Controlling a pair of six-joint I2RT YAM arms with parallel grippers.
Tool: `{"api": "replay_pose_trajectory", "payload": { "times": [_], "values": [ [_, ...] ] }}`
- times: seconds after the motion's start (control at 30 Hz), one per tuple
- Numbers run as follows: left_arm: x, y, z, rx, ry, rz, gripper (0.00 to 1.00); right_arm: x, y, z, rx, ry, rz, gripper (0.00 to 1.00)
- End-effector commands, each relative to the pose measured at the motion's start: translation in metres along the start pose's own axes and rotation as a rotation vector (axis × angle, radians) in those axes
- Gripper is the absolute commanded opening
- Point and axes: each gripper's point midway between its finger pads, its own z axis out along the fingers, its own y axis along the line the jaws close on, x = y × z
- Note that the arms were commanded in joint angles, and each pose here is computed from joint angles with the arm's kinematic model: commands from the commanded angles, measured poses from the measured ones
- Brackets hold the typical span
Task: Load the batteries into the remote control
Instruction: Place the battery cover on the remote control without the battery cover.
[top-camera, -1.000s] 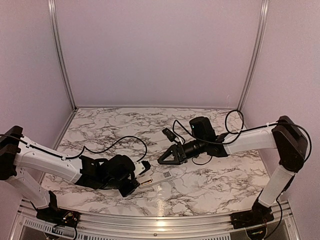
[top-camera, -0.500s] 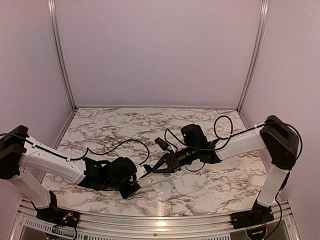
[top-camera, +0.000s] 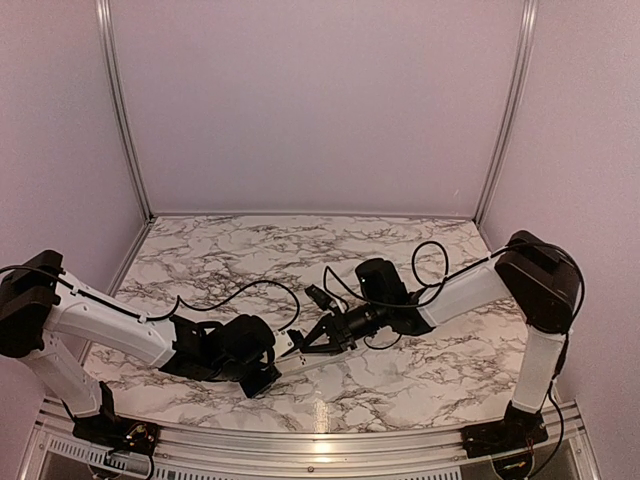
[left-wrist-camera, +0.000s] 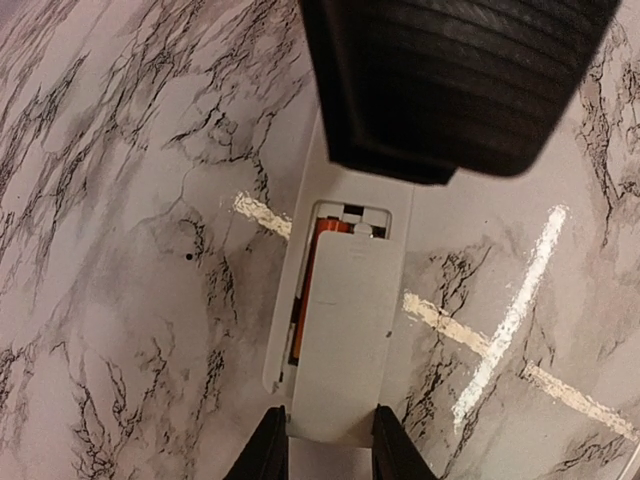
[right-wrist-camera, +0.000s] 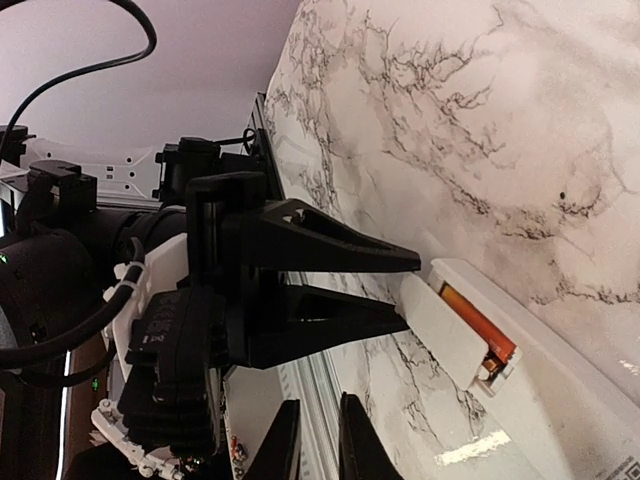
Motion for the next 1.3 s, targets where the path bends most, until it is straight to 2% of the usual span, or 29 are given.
{"api": "replay_pose_trajectory", "payload": {
  "times": [0.0,1.27],
  "values": [
    [0.003,0.005,0.004,-0.011,0.008,0.009,0.21,0.005,-0.003,0.008,-0.026,0.014,0.01,0.12],
    [-0.014,0.01,-0.01,-0.009,-0.024,0.002,0.28,0.004,-0.017,0.021,-0.002,0.037,0.029,0.07]
  ]
}}
